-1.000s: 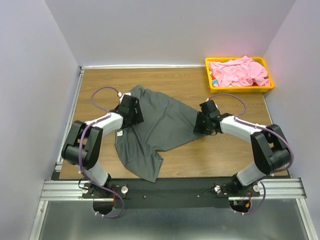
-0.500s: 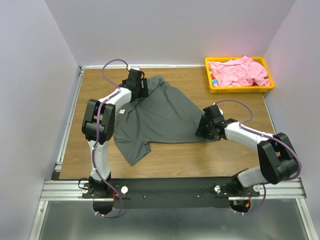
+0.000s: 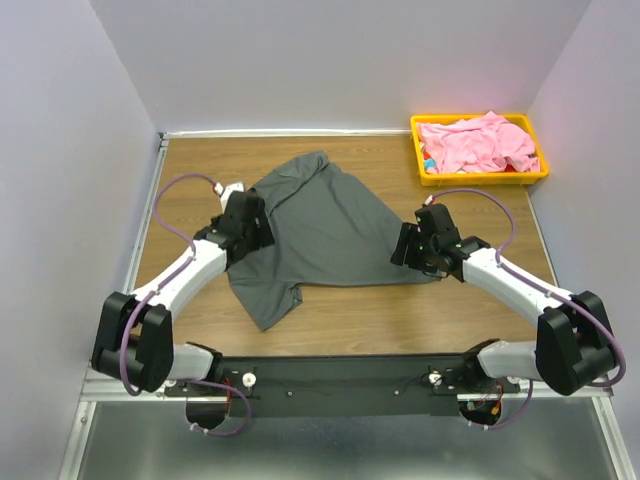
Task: Fold and stack the t-shirts
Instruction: Flatten the tshirt out
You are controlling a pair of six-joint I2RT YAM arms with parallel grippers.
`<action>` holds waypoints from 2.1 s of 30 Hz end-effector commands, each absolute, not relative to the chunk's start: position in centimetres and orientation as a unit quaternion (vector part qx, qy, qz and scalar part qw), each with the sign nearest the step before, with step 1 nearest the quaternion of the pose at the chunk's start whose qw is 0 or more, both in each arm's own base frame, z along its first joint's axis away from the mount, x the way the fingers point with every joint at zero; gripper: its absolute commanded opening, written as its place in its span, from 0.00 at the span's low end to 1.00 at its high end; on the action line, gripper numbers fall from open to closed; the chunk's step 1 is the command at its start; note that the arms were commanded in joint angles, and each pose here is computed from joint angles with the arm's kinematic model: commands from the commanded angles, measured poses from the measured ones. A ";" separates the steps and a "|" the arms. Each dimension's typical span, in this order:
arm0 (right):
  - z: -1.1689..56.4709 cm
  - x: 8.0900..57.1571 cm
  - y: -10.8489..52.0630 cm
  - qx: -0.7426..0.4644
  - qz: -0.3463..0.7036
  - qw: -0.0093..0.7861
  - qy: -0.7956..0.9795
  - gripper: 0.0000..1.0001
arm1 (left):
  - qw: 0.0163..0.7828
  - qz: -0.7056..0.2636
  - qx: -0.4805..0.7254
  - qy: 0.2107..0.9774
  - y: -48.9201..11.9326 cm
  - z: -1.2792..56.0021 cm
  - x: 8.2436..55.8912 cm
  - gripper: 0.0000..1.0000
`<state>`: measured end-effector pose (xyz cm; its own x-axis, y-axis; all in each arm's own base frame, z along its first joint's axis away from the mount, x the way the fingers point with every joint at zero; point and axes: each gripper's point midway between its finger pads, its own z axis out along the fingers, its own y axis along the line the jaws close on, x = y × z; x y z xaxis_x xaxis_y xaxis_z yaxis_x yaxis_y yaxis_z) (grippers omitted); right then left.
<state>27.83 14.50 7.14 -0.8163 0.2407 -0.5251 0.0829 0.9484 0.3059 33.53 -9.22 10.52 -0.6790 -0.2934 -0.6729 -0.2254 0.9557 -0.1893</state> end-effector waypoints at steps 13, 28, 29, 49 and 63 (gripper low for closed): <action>4.6 30.3 12.1 0.071 0.032 0.286 0.955 0.59 | 0.290 -0.005 -0.181 0.940 -8.4 2.1 31.1 0.58; 2.8 37.7 10.5 0.076 -0.033 0.312 0.947 0.59 | 0.302 0.011 -0.151 0.941 -5.2 2.5 42.2 0.73; 2.5 38.3 10.1 0.078 -0.037 0.309 0.947 0.59 | 0.308 0.010 -0.151 0.939 -5.2 3.1 42.6 0.74; 6.9 29.6 11.2 0.084 0.090 0.297 0.947 0.63 | 0.283 0.006 -0.209 0.936 -4.0 3.8 28.6 0.78; 7.5 28.9 10.7 0.090 0.089 0.311 0.942 0.64 | 0.233 0.016 -0.194 0.953 -5.3 2.1 26.2 0.61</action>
